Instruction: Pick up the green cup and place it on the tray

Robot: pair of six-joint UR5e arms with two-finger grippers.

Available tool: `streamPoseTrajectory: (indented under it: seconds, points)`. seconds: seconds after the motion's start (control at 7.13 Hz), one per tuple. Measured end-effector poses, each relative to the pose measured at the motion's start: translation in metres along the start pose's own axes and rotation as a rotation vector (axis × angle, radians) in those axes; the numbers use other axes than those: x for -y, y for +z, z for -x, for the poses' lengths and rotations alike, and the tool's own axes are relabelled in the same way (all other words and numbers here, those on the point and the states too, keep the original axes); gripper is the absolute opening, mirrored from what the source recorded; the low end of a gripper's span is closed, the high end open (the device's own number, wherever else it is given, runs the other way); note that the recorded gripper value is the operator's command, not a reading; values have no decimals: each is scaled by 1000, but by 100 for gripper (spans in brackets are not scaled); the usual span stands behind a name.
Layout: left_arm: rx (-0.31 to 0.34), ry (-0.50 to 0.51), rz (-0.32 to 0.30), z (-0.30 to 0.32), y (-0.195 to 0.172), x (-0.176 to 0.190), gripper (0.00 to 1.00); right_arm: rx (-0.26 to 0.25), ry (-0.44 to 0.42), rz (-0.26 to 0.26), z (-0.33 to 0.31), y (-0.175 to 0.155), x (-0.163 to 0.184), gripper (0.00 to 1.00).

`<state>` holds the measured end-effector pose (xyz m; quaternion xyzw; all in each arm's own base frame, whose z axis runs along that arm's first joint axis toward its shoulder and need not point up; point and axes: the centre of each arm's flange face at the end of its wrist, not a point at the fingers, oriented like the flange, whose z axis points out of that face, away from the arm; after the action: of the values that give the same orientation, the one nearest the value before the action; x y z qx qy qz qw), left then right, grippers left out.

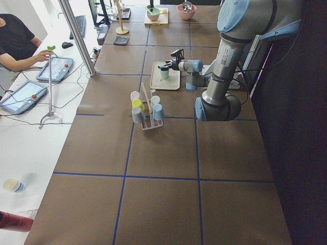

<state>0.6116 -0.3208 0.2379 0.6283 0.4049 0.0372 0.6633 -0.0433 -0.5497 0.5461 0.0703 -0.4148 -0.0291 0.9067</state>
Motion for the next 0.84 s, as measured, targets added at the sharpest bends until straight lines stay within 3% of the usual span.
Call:
streamPoseTrajectory:
  seconds: [0.28, 0.56, 0.84]
  points:
    - [-15, -15, -22, 13, -18, 36, 99, -5, -10, -4, -14, -4, -5, 100]
    - [14, 23, 17, 25, -29, 98, 98, -18, -38, 3, -44, -5, -26, 100]
    - [41, 19, 43, 39, -29, 126, 97, -27, -43, 13, -74, -6, -50, 100]
